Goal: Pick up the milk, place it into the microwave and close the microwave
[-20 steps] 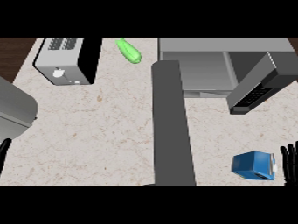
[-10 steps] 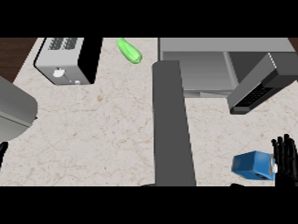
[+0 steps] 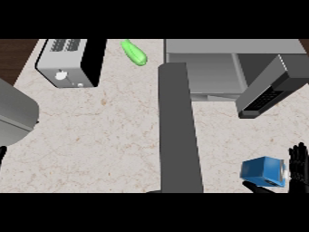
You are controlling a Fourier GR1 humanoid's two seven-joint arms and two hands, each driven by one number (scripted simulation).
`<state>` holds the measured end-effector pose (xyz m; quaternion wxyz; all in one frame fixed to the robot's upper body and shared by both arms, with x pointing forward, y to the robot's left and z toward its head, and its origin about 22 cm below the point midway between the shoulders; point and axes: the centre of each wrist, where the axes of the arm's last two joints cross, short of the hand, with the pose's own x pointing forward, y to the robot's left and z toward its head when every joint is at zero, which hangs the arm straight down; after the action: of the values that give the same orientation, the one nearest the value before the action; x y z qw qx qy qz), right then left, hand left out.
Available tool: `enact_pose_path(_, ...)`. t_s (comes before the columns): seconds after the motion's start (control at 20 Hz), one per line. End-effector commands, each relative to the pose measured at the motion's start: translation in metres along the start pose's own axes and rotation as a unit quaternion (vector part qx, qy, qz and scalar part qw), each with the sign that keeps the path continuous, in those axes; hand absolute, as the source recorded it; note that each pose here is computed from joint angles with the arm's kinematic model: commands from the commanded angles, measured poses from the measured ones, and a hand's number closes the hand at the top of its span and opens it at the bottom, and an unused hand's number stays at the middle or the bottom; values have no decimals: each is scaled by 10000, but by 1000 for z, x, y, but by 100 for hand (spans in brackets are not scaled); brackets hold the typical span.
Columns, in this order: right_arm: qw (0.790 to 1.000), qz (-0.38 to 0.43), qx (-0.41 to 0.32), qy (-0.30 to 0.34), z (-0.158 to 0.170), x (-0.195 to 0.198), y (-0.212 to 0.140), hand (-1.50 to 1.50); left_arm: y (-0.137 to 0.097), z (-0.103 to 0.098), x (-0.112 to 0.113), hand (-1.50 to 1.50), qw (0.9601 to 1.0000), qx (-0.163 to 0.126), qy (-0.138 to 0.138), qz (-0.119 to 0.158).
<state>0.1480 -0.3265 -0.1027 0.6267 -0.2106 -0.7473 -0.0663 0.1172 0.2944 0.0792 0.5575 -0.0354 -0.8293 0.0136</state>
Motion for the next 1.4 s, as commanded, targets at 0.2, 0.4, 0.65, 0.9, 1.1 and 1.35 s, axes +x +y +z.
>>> enact_pose_path(0.2,9995,-252,44,180,8,-39,-40,-150,-7,3,11,-150,10000,-34,9,25)
enact_pose_path(0.4,9826,-1290,1300,312,5,-38,-12,-150,-3,-6,-5,-150,10000,30,-9,79)
enact_pose_path(0.65,9620,-1979,1863,-259,-4,-37,-5,150,-1,-10,-4,-150,10000,49,64,21)
enact_pose_path(0.9,9909,-692,784,-852,-17,-25,0,150,2,0,-5,-150,10000,-7,42,70)
enact_pose_path(1.1,9888,-1079,543,-871,-16,0,22,150,12,-8,-10,-150,9999,50,71,129)
enact_pose_path(1.35,9808,-1250,873,-1215,-1,18,44,150,-10,6,2,-150,9999,-45,94,95)
